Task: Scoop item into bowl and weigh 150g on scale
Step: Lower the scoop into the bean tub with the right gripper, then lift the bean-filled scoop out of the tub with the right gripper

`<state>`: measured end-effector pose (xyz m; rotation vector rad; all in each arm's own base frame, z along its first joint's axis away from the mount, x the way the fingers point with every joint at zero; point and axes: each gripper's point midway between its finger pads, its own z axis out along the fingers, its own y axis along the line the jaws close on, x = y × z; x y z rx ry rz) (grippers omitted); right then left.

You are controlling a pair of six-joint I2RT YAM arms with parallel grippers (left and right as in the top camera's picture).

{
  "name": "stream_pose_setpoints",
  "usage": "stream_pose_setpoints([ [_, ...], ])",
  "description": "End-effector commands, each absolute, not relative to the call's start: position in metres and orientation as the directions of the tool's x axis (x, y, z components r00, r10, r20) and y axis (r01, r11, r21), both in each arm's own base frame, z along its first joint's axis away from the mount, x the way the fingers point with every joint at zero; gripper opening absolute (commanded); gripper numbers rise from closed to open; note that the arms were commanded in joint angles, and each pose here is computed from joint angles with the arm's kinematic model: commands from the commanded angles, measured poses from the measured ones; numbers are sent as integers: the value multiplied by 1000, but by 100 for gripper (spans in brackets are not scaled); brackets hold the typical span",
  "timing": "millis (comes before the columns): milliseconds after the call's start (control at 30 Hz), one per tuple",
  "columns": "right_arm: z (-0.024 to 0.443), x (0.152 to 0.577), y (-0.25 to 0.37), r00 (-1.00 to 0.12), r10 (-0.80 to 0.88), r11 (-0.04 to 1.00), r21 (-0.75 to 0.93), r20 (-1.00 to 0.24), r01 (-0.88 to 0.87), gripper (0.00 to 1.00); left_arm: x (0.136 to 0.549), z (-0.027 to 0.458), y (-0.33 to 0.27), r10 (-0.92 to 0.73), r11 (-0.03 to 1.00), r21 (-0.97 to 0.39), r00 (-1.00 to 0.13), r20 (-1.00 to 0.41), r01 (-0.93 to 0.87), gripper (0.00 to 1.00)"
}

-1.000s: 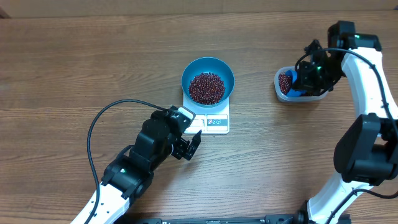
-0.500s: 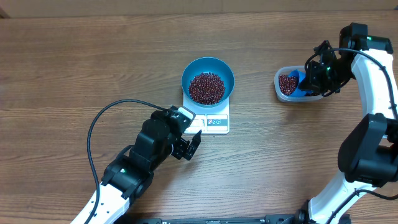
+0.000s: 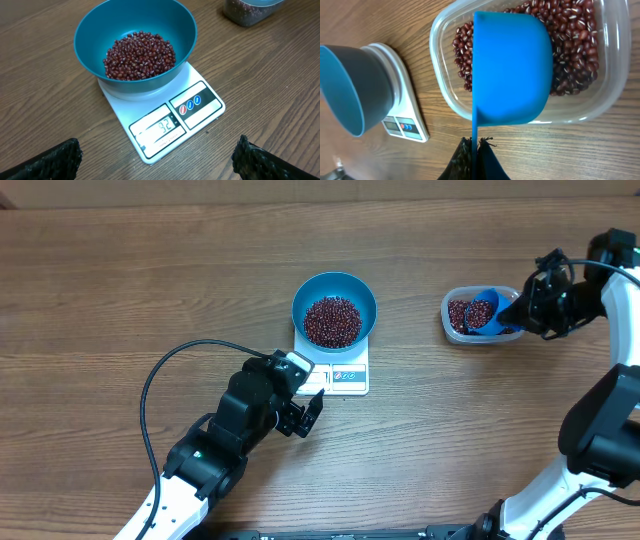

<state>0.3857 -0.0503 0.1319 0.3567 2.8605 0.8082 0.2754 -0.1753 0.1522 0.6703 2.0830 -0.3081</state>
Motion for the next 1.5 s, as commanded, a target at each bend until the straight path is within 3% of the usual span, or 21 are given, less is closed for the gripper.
stream_pose_setpoints([
  [0, 151, 384, -45, -959, 252, 785, 607, -127, 126, 4, 278, 151, -172, 353, 826, 49, -448, -821, 561, 100],
  [500, 189, 376, -41, -949, 233, 653, 757, -211, -8, 4, 278, 151, -172, 353, 826, 49, -448, -822, 561, 100],
  [733, 225, 375, -27, -949, 202, 652, 756, -242, -54, 4, 278, 151, -172, 353, 826, 49, -448, -822, 561, 100],
  [1067, 268, 372, 33, -951, 102, 650, 743, -293, -160, 4, 278, 151, -172, 353, 826, 49, -448, -822, 561, 100],
  [1333, 272, 364, 101, -957, -47, 616, 745, -288, -255, 4, 278, 151, -172, 353, 826, 49, -448, -822, 561, 100],
  [1467, 263, 363, 122, -958, -100, 670, 694, -268, -264, 4, 278, 151, -172, 353, 826, 49, -448, -822, 561, 100],
])
